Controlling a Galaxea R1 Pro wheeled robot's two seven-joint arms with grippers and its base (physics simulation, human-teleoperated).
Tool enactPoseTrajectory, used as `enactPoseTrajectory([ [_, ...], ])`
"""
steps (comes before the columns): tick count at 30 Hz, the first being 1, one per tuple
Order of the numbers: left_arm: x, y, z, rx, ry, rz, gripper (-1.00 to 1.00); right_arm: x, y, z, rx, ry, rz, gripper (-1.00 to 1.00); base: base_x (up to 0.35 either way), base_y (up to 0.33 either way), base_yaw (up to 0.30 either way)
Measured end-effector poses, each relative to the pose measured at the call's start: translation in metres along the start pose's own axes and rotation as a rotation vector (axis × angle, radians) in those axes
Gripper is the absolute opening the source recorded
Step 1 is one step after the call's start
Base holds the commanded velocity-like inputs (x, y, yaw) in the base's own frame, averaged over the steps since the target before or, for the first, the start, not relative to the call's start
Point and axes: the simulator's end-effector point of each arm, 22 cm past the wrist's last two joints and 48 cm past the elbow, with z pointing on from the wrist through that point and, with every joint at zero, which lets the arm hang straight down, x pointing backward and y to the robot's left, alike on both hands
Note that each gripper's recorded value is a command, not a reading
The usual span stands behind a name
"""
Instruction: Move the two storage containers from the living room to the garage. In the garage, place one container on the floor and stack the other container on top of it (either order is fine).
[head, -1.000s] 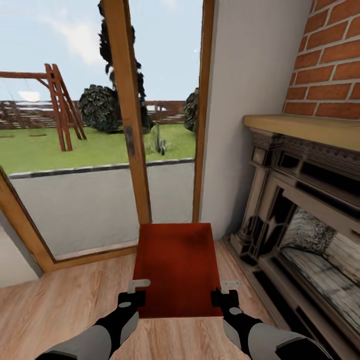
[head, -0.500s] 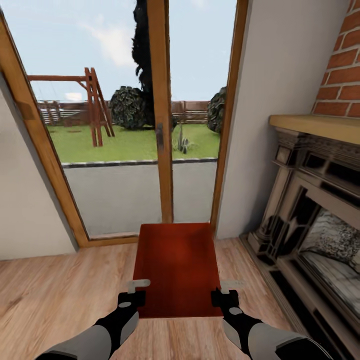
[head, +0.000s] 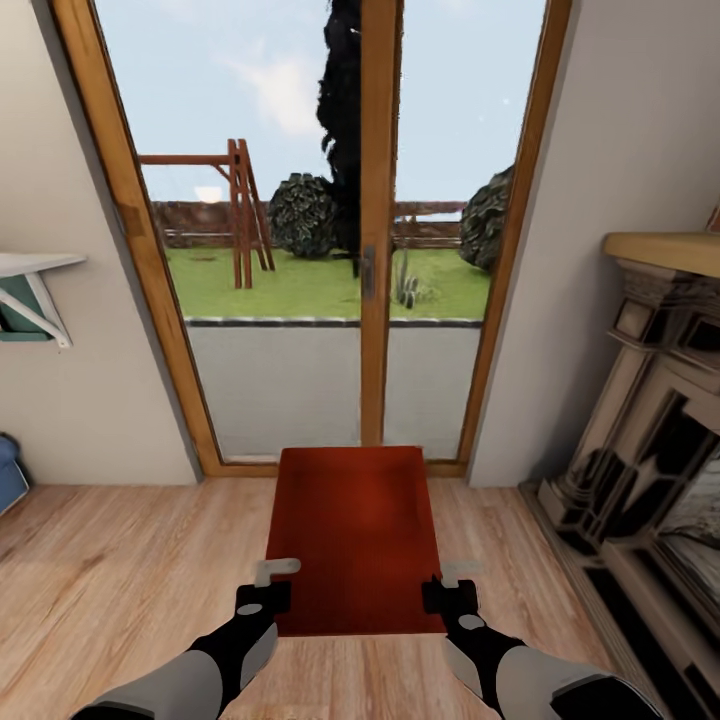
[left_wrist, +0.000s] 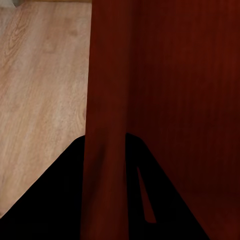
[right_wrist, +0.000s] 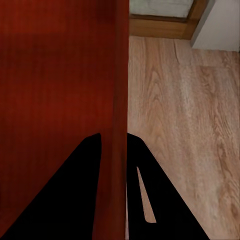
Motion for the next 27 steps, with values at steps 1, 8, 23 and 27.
enactPoseTrajectory([
  [1,-0.0001,0.0001,0.0,0.0,0.0,0.0,-1.0,0.0,0.0001,0.0,0.0,0.0,0.0,-1.0,0.0,0.0,0.28],
  [8,-0.0002,0.0003,0.0001,0.001,0.0,0.0,-1.0,0.0,0.0004,-0.0001,0.0,0.0,0.001,-1.0,0.0,0.0,0.28],
  [23,0.0,0.0001,0.0,0.0,0.0,0.0,-1.0,0.0,0.0001,0.0,0.0,0.0,0.0,-1.0,-0.007,-0.006,0.28],
  [27,0.0001,0.0,0.0003,0.0,0.0,0.0,-1.0,0.0001,0.0001,0.0003,0.0,0.0,0.0,-1.0,-0.186,-0.157,0.28],
])
